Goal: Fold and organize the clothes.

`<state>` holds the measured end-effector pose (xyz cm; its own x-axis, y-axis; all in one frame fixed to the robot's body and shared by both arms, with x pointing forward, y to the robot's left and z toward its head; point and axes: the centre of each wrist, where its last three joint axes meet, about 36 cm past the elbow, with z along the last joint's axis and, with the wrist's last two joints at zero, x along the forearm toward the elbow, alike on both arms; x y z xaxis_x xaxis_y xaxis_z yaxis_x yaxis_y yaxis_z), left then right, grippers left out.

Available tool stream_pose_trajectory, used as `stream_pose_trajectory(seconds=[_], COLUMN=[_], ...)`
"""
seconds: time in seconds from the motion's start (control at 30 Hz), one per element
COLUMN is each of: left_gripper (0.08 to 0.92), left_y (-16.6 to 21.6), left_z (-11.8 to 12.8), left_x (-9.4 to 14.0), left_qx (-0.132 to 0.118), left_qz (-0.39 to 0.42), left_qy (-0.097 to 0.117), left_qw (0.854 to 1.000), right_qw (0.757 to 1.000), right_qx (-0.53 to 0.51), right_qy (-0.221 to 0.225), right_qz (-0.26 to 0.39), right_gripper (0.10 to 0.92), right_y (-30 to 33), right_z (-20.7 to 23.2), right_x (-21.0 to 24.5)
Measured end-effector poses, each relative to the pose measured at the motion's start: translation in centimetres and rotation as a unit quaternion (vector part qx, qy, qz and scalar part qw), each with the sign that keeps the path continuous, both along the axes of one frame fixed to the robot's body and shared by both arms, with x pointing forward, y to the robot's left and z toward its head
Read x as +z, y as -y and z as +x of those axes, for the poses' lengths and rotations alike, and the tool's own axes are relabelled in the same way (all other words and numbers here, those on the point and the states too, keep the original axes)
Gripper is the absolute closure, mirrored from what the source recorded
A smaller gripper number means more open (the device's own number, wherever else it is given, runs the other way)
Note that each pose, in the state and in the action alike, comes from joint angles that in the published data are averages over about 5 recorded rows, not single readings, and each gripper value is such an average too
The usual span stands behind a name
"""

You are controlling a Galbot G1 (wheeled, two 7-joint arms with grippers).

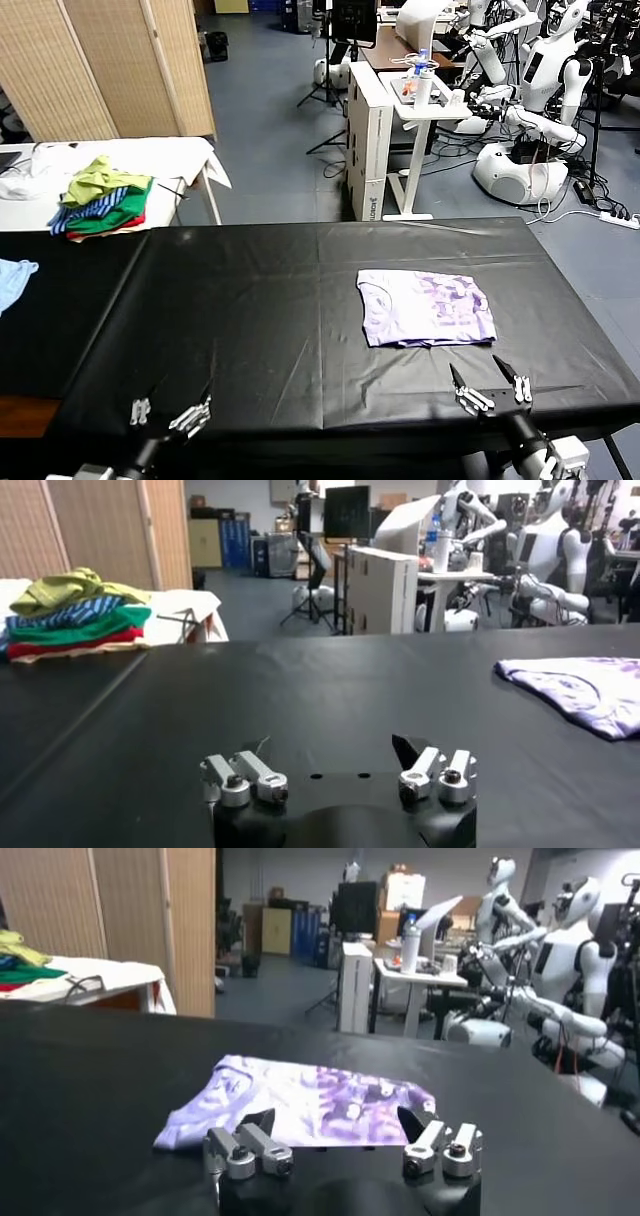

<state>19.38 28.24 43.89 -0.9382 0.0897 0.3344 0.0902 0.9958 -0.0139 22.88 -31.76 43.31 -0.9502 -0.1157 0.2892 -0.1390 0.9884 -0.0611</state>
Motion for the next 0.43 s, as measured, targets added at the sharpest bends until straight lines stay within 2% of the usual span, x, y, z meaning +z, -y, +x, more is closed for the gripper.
stream_pose_trajectory(seconds=[0.43], left_gripper=[0.092], left_y=[-0.21], left_z=[-0.21], left_x=[0.65], left_qx=[0.011], left_qz=[0.003], left_qy=[-0.002], left_qw=[1.000], right_qw=[1.000], right_qx=[0.003], right_qy=[-0.019], right_qz=[0.005], right_gripper=[0.115], right_y=[-0.54], right_z=[-0.66], right_x=[0.02])
